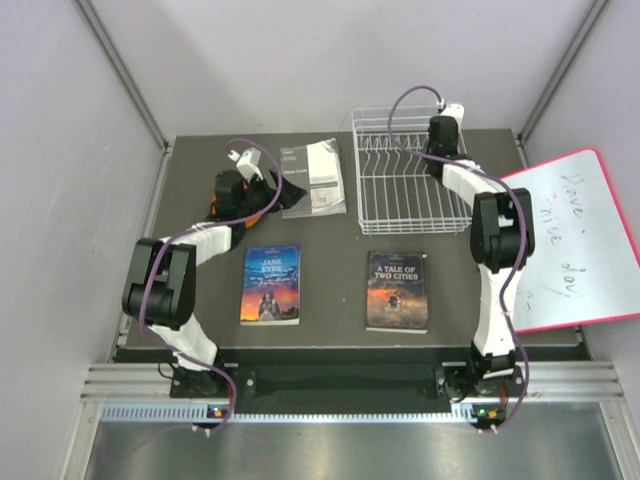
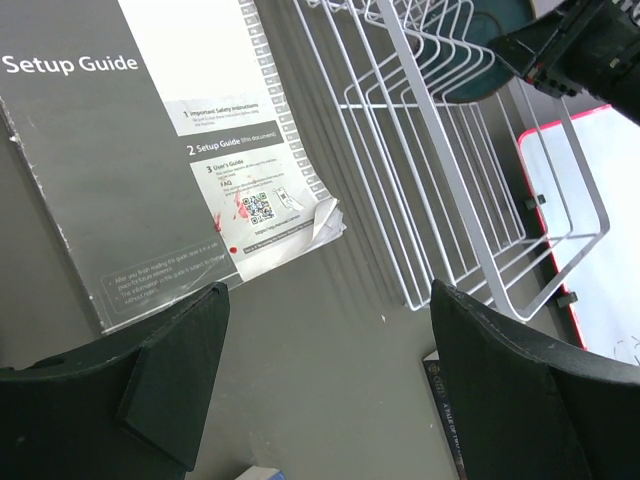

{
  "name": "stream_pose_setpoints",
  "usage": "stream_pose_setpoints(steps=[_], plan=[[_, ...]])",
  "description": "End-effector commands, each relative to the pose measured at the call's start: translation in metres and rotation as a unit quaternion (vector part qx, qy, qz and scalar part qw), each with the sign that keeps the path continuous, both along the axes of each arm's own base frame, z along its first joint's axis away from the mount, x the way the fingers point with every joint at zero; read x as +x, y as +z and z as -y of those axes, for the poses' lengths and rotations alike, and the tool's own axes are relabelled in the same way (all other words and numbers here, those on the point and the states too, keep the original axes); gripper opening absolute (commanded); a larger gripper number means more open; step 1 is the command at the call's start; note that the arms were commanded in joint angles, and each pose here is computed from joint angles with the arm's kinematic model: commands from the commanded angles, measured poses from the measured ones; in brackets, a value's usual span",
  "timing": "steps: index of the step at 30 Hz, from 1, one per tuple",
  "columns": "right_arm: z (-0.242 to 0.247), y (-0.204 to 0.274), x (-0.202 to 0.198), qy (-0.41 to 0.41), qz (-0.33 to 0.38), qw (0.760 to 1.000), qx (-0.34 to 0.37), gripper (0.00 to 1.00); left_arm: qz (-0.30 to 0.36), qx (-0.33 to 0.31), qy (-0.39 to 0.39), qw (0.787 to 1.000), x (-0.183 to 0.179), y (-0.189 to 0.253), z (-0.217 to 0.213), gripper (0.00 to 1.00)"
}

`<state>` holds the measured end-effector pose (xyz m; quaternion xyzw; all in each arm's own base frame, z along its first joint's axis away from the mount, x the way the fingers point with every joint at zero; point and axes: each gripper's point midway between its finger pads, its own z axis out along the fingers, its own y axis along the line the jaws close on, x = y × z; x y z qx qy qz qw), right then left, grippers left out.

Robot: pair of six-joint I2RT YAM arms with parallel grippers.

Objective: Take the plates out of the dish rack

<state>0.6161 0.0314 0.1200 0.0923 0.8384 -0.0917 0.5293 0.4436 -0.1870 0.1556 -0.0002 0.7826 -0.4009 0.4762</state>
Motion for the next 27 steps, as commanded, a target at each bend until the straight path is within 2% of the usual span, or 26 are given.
stream_pose_setpoints(steps=[1,3,4,7,12,16,17,20,22,24,26,27], plan=[[0.016,0.119,-0.020,-0.098,0.139,0.983,-0.064,0.00,0.050,0.005,-0.006,0.999,0.011,0.026,0.004,0.86],[0.020,0.135,-0.030,-0.125,0.167,0.975,-0.071,0.00,0.049,0.003,-0.008,0.999,0.011,0.026,0.005,0.86],[0.018,0.139,-0.033,-0.119,0.164,0.975,-0.093,0.00,0.048,0.002,-0.008,0.999,0.012,0.025,0.005,0.86],[0.019,0.146,-0.036,-0.126,0.164,0.973,-0.102,0.00,0.047,0.000,-0.010,0.999,0.012,0.024,0.006,0.86],[0.018,0.152,-0.037,-0.122,0.161,0.974,-0.099,0.00,0.046,-0.001,-0.012,0.999,0.010,0.025,0.006,0.86],[0.014,0.171,-0.052,-0.110,0.184,0.974,-0.068,0.00,0.052,0.005,-0.013,0.999,0.010,0.030,0.005,0.86],[0.013,0.169,-0.058,-0.099,0.173,0.977,-0.069,0.00,0.056,0.005,-0.015,0.998,0.011,0.034,0.006,0.86],[-0.002,0.208,-0.077,-0.053,0.205,0.977,-0.010,0.00,0.056,0.000,-0.025,0.998,0.009,0.038,0.009,0.86],[-0.023,0.209,-0.085,0.008,0.192,0.981,0.027,0.00,0.060,-0.006,-0.030,0.998,0.008,0.043,0.011,0.86],[-0.050,0.213,-0.099,0.081,0.184,0.977,0.075,0.00,0.062,-0.015,-0.041,0.997,0.007,0.046,0.014,0.86],[-0.063,0.208,-0.113,0.115,0.174,0.972,0.109,0.00,0.065,-0.023,-0.050,0.996,0.007,0.051,0.018,0.86],[-0.080,0.206,-0.119,0.152,0.166,0.963,0.145,0.00,0.061,-0.030,-0.059,0.996,0.005,0.051,0.021,0.86]])
